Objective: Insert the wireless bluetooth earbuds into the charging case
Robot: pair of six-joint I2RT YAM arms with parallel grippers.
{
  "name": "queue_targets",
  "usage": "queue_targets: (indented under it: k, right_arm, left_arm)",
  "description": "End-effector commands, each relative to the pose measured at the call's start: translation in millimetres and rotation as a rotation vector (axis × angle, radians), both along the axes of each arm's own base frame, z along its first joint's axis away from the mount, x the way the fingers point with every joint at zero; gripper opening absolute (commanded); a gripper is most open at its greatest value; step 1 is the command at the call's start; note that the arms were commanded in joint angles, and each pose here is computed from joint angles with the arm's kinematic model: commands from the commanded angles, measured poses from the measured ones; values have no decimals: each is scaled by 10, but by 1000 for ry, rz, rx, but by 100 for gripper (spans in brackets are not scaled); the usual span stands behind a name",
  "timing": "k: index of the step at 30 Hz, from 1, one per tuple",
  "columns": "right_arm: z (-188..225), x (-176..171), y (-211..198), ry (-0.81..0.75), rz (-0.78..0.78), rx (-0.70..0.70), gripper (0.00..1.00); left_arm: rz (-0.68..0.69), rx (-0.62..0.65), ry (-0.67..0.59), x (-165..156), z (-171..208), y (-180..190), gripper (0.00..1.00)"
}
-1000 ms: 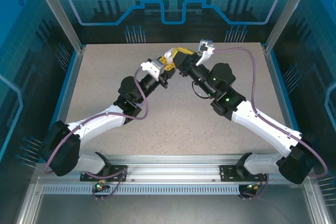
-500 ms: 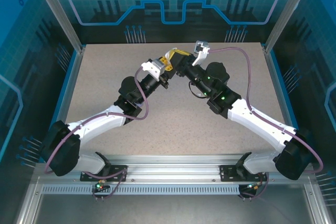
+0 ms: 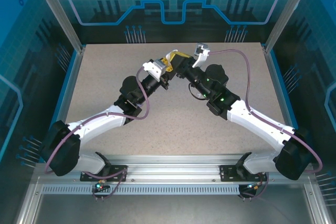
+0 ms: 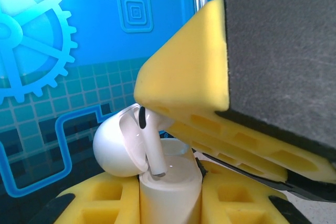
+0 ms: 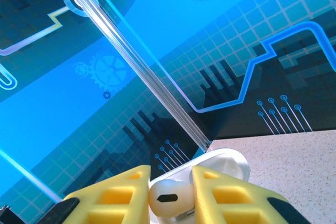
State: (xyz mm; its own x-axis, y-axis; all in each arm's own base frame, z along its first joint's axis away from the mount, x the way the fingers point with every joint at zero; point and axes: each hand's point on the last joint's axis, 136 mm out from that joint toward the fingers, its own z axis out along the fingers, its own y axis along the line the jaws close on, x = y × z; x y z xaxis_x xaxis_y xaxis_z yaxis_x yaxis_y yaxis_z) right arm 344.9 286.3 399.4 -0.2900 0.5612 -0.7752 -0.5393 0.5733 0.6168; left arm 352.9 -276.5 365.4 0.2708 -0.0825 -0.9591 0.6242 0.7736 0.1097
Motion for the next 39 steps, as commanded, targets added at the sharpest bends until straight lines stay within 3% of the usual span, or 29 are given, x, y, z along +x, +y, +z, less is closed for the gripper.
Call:
queue_targets:
  k: [1,16,32,39]
  right_arm:
    - [-65,-50,36,18,18,10,23]
    - [-134,-122,9,36,28,-24,22]
    - [-435,12,193,157,50,-89,20]
    - [-401,30,111,163,11,-91,36]
  left_arm:
    - [8,-64,-87,-46,385,23,0]
    - [8,-56,-85,-38,384,11,0]
    - [4,-61,-82,-56,397,17,0]
    - [-1,-62,-79,-68,394,18,0]
